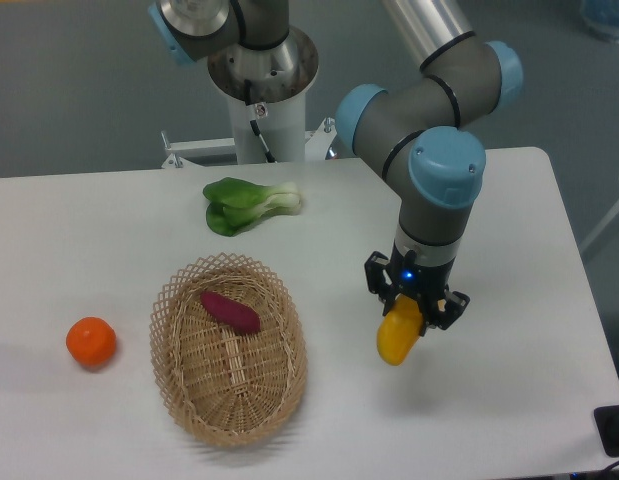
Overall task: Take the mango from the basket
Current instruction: 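Lift the held mango up out of the basket and away from it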
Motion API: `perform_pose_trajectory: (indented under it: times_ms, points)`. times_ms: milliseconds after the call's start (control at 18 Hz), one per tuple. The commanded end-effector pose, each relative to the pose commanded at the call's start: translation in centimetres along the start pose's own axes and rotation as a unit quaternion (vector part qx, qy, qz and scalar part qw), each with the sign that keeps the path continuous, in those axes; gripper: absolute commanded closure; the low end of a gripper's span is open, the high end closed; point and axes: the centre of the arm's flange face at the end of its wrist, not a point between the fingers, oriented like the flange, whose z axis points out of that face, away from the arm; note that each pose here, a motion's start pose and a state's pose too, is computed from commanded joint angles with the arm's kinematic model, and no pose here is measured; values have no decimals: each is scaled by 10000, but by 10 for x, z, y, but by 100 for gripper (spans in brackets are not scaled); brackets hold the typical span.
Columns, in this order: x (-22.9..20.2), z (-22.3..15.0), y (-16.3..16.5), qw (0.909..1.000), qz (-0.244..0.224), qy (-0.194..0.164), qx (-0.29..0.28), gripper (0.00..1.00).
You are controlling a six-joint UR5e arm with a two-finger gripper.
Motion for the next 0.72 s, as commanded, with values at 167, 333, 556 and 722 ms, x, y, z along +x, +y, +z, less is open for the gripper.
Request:
perform_pose_trajectory:
  times_ms: [167, 333, 556, 722]
  points:
    - [-2, 3, 2, 9999, 155, -5, -17, 62]
    - [-3, 3, 2, 9998, 185, -27, -11, 62]
    - [-5, 6, 2, 9999, 170, -22, -21, 63]
    - [-5, 7, 3, 9998, 178, -27, -68, 63]
